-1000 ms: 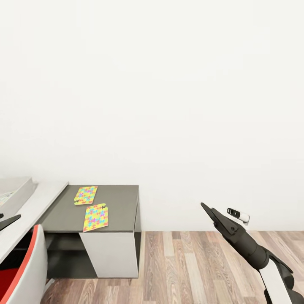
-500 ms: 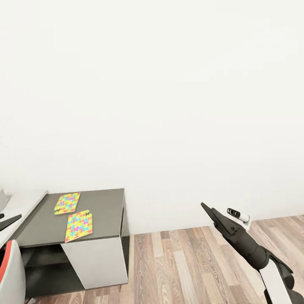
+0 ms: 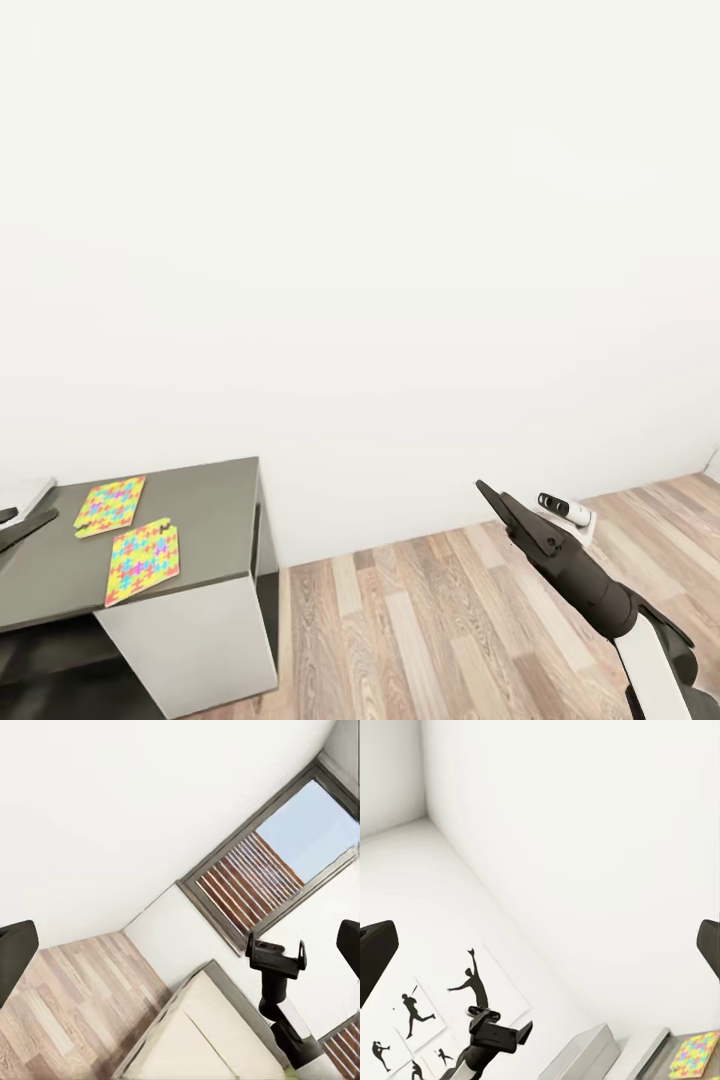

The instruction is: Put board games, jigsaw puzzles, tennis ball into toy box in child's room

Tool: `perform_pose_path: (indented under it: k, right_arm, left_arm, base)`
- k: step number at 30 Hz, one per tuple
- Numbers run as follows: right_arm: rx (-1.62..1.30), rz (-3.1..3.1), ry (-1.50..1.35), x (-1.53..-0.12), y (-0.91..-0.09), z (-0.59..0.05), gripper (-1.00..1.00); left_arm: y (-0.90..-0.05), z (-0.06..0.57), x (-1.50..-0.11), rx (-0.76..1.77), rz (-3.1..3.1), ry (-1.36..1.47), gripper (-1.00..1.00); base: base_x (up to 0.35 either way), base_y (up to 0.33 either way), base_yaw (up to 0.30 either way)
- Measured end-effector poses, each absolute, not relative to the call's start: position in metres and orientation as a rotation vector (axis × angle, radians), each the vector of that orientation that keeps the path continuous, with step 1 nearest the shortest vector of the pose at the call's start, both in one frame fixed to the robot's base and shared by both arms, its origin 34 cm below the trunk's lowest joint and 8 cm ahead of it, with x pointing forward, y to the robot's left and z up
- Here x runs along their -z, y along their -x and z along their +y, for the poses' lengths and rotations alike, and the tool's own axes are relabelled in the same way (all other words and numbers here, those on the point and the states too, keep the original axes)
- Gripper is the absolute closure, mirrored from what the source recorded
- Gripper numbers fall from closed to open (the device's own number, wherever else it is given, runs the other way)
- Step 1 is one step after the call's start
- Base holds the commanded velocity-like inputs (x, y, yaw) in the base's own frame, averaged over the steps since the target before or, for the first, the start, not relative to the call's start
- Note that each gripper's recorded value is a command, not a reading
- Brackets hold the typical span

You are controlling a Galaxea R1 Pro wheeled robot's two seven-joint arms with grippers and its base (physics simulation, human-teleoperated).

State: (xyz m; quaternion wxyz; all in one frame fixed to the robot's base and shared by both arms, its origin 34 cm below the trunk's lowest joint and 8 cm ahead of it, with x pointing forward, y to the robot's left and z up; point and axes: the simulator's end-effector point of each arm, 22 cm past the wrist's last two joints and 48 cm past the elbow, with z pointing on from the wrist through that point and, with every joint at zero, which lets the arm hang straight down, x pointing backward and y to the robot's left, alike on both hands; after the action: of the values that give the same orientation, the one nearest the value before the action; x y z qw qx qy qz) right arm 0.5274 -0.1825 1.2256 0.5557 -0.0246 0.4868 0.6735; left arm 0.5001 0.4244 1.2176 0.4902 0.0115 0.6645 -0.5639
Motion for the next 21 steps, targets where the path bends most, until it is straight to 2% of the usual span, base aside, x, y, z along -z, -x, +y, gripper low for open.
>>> perform_pose_path:
  k: [11, 21]
  right_arm:
    - [-1.586, 1.143, 0.063, -1.229, -0.526, -0.184, -1.0]
    - [-1.576, 1.152, 0.054, -1.23, -0.527, -0.185, -1.0]
  left_arm:
    - [-0.501, 0.374, -1.183, 1.465, 1.746, -0.106, -1.0]
    - [-0.525, 0.357, -1.131, 1.34, 1.901, -0.02, -1.0]
  base:
    - [0.0, 0.0, -0.252]
    - [0.0, 0.0, -0.244]
